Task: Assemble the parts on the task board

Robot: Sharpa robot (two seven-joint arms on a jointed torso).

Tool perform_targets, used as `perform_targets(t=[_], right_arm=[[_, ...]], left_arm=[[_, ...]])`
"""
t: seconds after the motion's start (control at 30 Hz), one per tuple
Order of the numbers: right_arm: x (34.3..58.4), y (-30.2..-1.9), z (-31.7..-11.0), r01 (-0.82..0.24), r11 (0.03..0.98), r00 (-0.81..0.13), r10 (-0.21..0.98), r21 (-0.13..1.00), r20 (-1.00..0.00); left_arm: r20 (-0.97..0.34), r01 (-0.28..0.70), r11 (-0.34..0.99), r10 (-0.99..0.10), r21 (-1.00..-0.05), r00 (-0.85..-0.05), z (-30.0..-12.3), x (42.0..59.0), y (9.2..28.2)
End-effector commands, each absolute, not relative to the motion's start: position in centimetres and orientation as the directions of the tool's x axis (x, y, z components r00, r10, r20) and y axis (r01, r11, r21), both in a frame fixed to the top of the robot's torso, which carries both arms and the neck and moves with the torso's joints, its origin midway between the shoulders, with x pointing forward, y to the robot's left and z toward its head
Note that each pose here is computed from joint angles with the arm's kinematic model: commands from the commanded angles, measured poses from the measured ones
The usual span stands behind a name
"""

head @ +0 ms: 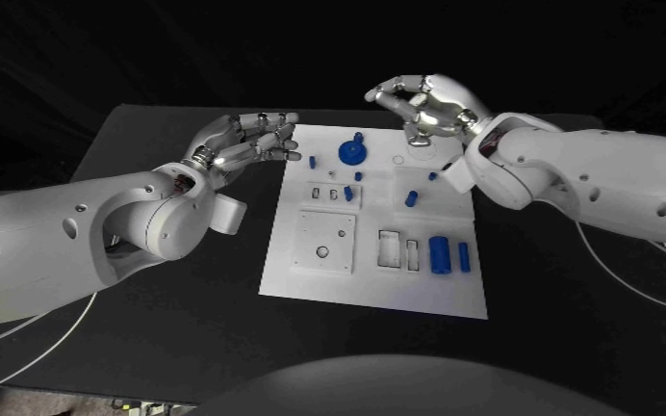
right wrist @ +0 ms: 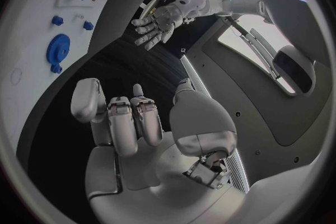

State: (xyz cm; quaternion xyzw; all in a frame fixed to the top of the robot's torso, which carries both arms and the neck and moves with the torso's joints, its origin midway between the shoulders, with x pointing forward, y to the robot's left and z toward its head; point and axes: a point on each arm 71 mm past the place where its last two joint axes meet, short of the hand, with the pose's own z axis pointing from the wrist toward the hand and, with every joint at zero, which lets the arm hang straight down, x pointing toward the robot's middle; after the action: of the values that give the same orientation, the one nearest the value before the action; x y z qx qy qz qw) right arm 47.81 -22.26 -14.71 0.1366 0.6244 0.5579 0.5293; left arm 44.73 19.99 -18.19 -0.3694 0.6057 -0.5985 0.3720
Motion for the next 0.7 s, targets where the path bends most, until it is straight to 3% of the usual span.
perform_targets(t=[0.03, 0.17, 0.43, 0.7], right_arm=[[47.3, -23.6, -13.9, -0.337, 0.299, -0.424, 0.798, 0.893, -0.427], [46.4, -25.5, -13.1, -0.249, 0.378, -0.457, 0.766, 0.892, -0.453], [45.6, -25.7, -14.0, -0.157, 0.524, -0.53, 0.67, 0.837, -0.519], [45.3, -24.9, -15.3, -0.11, 0.577, -0.584, 0.622, 0.809, -0.523]], left_arm=[[-0.147, 0.091, 0.121, -0.907, -0.989, -0.394, -17.8, 44.8, 20.2], [-0.295, 0.099, 0.278, -0.887, -0.955, -0.356, -17.6, 44.9, 20.6], [-0.483, -0.1, 0.615, -0.699, -0.782, -0.528, -17.1, 45.7, 20.4], [-0.603, -0.136, 0.853, -0.459, -0.503, -0.652, -17.0, 46.1, 19.8]])
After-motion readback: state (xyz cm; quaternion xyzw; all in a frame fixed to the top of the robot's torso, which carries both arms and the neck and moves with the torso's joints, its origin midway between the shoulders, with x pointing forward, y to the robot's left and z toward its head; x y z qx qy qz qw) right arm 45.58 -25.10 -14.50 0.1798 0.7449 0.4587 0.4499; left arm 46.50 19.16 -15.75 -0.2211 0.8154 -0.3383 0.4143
